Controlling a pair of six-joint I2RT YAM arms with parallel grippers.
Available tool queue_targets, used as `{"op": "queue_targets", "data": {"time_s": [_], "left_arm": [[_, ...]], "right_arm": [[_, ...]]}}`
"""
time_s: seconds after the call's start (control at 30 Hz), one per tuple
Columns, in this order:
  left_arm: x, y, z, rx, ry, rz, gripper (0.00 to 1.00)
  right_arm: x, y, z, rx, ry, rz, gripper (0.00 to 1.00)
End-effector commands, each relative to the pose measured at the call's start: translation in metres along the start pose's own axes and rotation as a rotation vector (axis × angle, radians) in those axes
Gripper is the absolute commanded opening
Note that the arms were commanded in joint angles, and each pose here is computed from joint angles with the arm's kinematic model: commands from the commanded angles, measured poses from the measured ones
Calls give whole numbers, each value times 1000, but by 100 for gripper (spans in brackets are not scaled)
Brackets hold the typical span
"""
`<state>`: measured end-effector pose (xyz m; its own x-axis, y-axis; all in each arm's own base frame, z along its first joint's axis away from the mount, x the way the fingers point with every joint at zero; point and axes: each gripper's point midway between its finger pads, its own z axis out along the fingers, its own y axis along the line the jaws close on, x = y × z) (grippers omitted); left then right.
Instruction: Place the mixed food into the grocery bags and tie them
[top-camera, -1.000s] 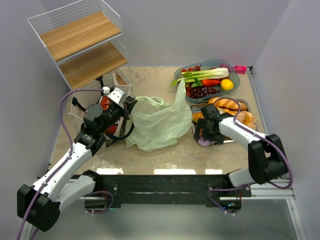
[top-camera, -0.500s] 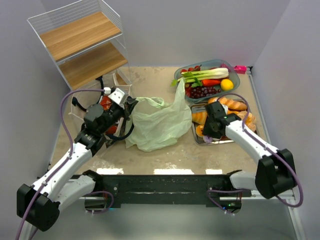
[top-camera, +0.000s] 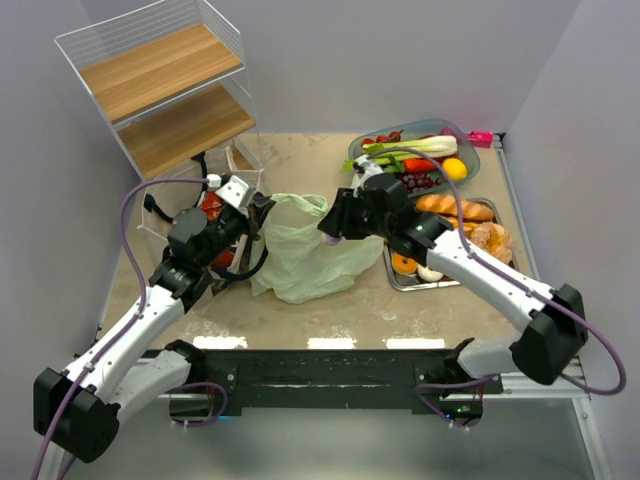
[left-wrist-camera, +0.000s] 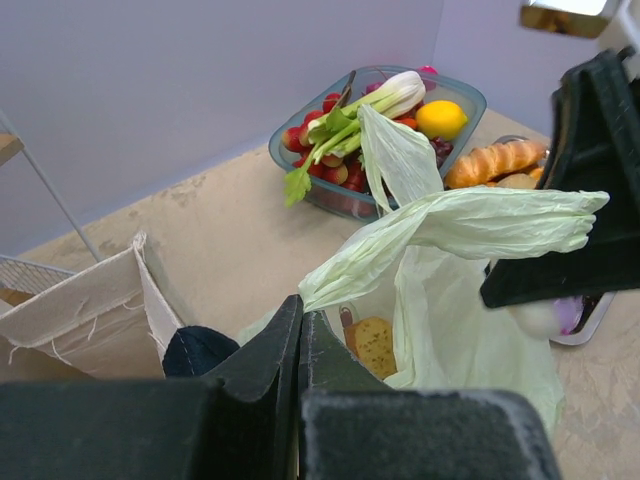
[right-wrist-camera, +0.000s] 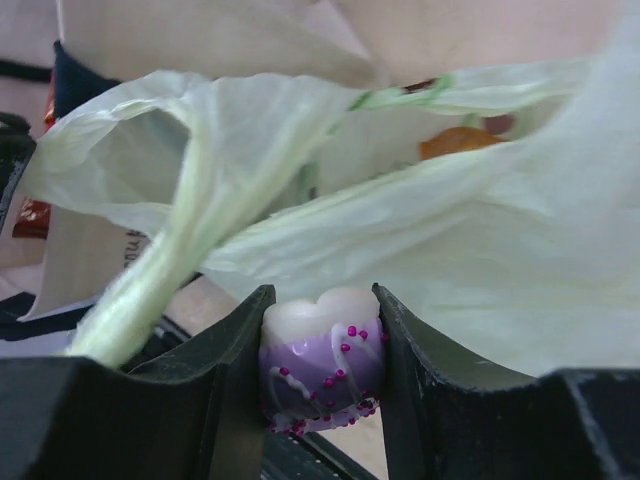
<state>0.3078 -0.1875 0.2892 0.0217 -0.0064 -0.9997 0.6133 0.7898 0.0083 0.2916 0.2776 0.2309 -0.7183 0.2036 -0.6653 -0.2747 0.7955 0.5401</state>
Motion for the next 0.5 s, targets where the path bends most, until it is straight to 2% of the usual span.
{"op": "queue_targets", "data": {"time_s": [0.0, 0.3, 0.47], "left_arm": [[-13, 0, -1, -8, -48, 4, 0], [-13, -4, 0, 13, -48, 3, 0], [-13, -5, 0, 18, -49, 5, 0]], "right_arm": [[-15, 67, 18, -236, -37, 17, 39], [-66, 93, 34, -272, -228, 14, 39], [-69, 93, 57, -258, -242, 10, 40]]}}
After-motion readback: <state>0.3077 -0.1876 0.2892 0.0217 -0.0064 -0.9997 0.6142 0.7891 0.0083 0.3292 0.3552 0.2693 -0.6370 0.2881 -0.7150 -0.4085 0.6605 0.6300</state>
